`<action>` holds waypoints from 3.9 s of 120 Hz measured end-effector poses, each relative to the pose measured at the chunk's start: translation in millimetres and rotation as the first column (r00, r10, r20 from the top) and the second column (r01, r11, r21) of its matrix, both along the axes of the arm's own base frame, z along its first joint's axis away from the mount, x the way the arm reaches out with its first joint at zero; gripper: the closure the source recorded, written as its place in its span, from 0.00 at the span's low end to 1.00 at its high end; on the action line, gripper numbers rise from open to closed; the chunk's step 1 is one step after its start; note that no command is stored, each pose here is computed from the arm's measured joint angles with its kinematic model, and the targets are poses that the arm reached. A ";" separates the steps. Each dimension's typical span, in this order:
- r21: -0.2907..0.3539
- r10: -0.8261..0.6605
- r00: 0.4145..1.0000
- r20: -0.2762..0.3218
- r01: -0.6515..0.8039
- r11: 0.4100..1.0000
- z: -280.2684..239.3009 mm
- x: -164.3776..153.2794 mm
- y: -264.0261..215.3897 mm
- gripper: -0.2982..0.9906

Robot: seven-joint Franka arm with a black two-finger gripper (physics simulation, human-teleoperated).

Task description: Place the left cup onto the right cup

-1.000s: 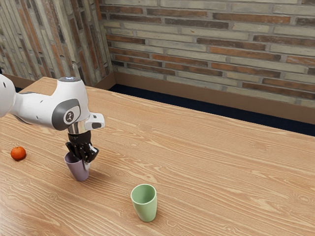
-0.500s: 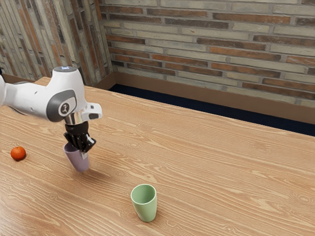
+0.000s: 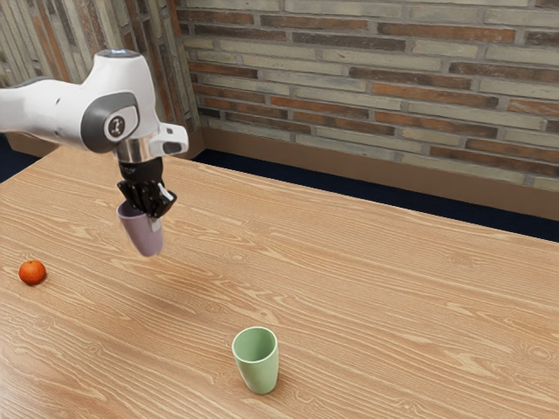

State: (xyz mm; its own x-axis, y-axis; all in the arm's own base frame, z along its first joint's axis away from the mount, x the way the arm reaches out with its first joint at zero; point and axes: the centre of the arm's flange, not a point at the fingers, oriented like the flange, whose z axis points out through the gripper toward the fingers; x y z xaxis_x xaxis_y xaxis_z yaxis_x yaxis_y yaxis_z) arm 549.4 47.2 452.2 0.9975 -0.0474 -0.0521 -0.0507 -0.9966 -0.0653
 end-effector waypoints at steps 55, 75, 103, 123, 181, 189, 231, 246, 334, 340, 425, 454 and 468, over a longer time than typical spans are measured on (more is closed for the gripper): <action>-0.013 -0.086 0.996 -0.015 0.086 0.996 17.9 9.4 -50.8 0.84; -0.020 -0.233 0.972 -0.010 0.233 0.972 17.3 16.3 -135.2 0.84; -0.024 -0.392 0.920 -0.013 0.392 0.920 13.6 -2.6 -228.6 0.84; -0.024 -0.379 0.925 -0.016 0.379 0.925 11.4 0.2 -220.3 0.84; -0.030 -0.494 0.869 -0.027 0.493 0.870 5.7 -17.1 -284.9 0.84; -0.033 -0.508 0.861 -0.032 0.507 0.861 2.1 -18.2 -293.3 0.84; -0.059 -0.552 0.833 -0.035 0.549 0.833 -7.2 -49.2 -320.3 0.84; -0.063 -0.555 0.831 -0.034 0.552 0.831 -8.6 -56.5 -320.6 0.84; -0.072 -0.573 0.820 -0.014 0.570 0.818 -16.7 -98.3 -319.4 0.84; -0.072 -0.564 0.826 -0.013 0.561 0.824 -16.6 -97.6 -313.8 0.84; -0.083 -0.531 0.847 -0.019 0.527 0.846 -31.1 -99.3 -294.2 0.84; -0.090 -0.525 0.851 -0.027 0.521 0.849 -35.8 -97.8 -292.8 0.84; -0.090 -0.526 0.850 -0.028 0.522 0.848 -39.4 -98.2 -293.2 0.84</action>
